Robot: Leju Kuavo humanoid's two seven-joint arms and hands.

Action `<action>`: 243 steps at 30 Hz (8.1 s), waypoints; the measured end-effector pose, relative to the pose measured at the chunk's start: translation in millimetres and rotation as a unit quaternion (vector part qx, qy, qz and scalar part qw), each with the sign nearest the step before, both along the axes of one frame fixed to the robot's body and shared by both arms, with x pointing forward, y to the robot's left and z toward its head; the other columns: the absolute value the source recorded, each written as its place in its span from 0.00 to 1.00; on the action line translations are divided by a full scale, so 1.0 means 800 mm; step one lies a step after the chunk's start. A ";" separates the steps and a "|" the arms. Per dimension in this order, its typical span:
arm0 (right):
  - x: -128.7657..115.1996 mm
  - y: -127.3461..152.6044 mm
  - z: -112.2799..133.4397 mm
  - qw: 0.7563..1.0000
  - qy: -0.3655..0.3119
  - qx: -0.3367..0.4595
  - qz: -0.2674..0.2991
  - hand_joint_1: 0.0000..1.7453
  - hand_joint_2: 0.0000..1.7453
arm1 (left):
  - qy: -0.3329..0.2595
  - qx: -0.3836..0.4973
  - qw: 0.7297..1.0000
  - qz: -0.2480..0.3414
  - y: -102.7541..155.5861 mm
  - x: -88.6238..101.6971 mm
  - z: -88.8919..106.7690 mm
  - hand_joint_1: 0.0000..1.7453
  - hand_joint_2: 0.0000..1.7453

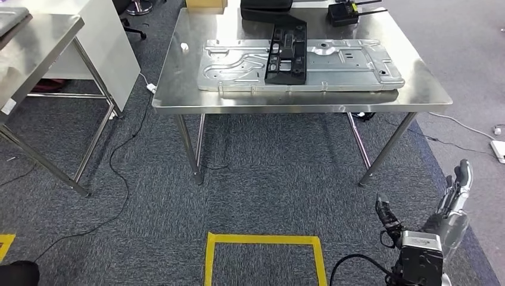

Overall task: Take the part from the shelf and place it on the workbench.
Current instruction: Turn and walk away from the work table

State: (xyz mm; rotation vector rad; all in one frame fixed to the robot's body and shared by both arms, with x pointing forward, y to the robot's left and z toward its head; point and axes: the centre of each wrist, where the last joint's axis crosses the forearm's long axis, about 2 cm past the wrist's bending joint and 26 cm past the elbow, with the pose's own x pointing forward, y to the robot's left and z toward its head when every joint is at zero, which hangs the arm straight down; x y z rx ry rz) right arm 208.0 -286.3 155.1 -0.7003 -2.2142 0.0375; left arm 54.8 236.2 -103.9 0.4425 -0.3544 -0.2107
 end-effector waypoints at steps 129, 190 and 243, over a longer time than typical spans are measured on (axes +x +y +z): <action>-0.210 0.015 -0.332 0.465 0.830 0.270 -0.148 0.00 0.00 | 0.005 -0.001 1.000 0.005 0.004 0.000 -0.001 0.00 0.00; -0.211 0.063 -0.329 0.431 0.867 0.243 -0.064 0.00 0.00 | 0.019 -0.006 1.000 0.002 0.004 -0.008 -0.002 0.00 0.00; -0.208 0.081 -0.327 0.414 0.883 0.221 -0.036 0.00 0.00 | 0.017 -0.003 1.000 0.008 0.016 -0.005 -0.003 0.00 0.00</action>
